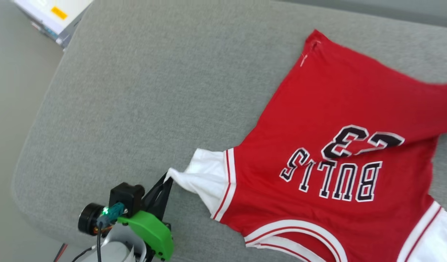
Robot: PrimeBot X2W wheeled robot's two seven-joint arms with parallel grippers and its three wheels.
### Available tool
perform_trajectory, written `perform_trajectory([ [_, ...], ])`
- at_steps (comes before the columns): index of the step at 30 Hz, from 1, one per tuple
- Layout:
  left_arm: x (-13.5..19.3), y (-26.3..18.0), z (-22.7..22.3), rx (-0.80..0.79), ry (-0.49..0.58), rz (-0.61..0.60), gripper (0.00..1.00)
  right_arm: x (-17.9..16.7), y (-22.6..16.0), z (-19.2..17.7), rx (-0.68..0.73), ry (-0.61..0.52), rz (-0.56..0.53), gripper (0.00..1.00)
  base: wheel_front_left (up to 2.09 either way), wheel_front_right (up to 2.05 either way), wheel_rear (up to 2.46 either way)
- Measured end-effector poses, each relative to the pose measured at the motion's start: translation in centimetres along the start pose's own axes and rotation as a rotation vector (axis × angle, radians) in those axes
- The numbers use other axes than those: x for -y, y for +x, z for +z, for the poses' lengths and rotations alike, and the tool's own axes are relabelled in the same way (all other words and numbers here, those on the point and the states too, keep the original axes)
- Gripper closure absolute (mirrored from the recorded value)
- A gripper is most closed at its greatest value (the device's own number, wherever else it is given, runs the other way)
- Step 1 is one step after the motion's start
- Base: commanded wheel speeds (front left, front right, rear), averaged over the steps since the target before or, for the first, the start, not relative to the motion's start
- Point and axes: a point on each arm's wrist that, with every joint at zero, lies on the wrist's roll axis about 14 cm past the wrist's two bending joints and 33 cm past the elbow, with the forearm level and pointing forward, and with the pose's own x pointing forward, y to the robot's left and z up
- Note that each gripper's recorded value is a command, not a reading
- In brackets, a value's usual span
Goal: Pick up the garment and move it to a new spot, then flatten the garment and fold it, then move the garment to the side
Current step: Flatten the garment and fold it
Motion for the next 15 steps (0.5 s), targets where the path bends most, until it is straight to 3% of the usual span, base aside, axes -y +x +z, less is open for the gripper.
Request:
perform_trajectory([
  [5, 0.5, -0.5, -0.1, 0.001, -0.014, -0.008, 1.00, 0.2, -2.5, -4.8, -0.039, -0.001, 0.005, 1.00, 0.00, 0.00, 0.00],
  [15, 2.3, -1.0, 0.4, 0.018, 0.007, -0.058, 1.00, -1.1, -6.1, -17.2, -0.152, 0.129, 0.042, 1.00, 0.00, 0.00, 0.00],
])
